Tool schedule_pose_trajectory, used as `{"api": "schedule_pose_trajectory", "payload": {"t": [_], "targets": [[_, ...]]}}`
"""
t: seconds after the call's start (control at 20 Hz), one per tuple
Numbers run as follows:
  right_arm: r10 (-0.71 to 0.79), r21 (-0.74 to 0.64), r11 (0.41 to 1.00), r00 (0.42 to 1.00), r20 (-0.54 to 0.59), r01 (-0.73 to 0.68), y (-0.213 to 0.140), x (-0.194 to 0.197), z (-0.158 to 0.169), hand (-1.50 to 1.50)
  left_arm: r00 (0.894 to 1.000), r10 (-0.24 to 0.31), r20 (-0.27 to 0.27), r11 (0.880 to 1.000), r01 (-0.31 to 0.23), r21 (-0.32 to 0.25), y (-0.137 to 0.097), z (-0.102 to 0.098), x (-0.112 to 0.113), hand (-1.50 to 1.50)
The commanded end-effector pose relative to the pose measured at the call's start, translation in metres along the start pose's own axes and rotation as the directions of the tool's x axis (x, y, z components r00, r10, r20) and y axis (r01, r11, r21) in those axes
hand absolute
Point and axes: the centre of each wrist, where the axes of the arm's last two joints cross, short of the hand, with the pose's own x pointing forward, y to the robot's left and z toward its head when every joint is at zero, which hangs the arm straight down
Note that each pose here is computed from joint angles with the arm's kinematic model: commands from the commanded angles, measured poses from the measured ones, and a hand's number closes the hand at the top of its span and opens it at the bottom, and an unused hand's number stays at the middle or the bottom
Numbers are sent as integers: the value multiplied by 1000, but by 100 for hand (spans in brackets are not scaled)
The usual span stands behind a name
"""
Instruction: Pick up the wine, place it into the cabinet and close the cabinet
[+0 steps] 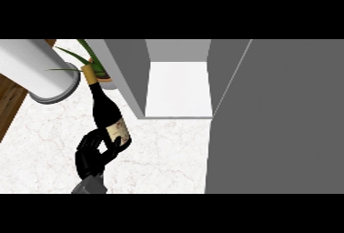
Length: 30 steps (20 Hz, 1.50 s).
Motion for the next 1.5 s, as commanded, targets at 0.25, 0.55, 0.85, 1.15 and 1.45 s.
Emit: {"api": "schedule_pose_trajectory", "payload": {"t": [0.25, 0.55, 0.85, 1.15, 1.45], "targets": [[2, -18, 1000, 1000, -9, -2, -5, -3, 7, -150, 990, -59, -130, 899, -4, -439, 60, 46, -9, 150], [4, -23, 1000, 1000, 2, -4, -10, 0, -2, -150, 995, -32, -93, 845, -22, -535, 104, 36, 17, 150], [-14, -38, 999, 1000, 7, 14, -4, -3, -2, -150, 992, 62, -106, 779, -114, -617, 71, 44, 28, 150], [-14, -23, 1000, 1000, 1, 14, -14, -4, -3, -150, 995, 92, -48, 762, -102, -640, 43, 47, 60, 150], [-24, -10, 1000, 999, -22, 24, -9, -4, -4, -150, 992, 116, -50, 736, -120, -667, 6, 54, 112, 150]]}}
